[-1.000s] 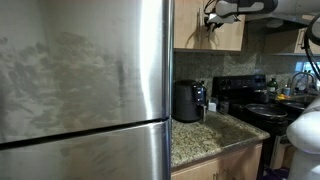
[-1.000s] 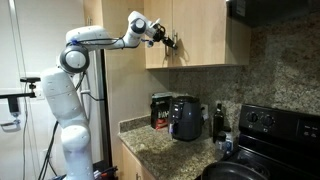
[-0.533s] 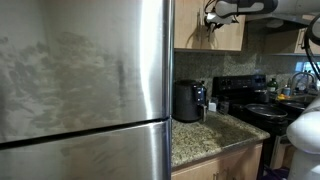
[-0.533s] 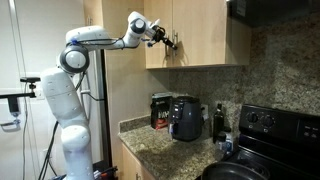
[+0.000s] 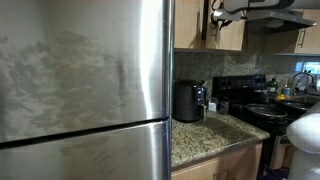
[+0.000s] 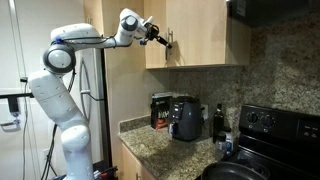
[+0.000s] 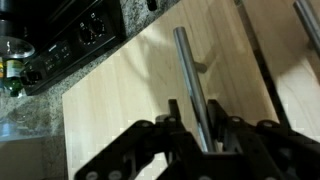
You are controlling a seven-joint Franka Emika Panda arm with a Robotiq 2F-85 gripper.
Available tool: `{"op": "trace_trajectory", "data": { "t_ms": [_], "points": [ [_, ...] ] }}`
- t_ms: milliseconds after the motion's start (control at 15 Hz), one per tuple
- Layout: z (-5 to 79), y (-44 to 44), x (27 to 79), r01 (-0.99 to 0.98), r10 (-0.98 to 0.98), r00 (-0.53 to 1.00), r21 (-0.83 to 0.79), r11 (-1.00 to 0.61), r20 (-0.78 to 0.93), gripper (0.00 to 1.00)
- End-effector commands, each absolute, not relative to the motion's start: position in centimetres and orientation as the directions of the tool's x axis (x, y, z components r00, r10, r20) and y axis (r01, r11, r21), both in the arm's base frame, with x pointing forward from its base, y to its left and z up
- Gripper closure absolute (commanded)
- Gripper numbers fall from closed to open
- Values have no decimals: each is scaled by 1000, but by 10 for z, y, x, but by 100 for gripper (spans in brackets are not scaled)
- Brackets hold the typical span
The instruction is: Open the right door of the top cabinet
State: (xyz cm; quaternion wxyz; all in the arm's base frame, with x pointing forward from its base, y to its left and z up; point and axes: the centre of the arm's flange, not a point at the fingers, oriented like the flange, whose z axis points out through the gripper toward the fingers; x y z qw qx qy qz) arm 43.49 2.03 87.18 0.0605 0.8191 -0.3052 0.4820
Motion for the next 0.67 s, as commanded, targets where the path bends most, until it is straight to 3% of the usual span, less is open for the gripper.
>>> {"op": "trace_trajectory", "data": {
  "t_ms": [0, 600],
  "points": [
    [871, -32, 371, -678, -459, 297, -153, -719, 837, 100],
    [861, -67, 277, -773, -529, 268, -148, -617, 805, 100]
  ]
}}
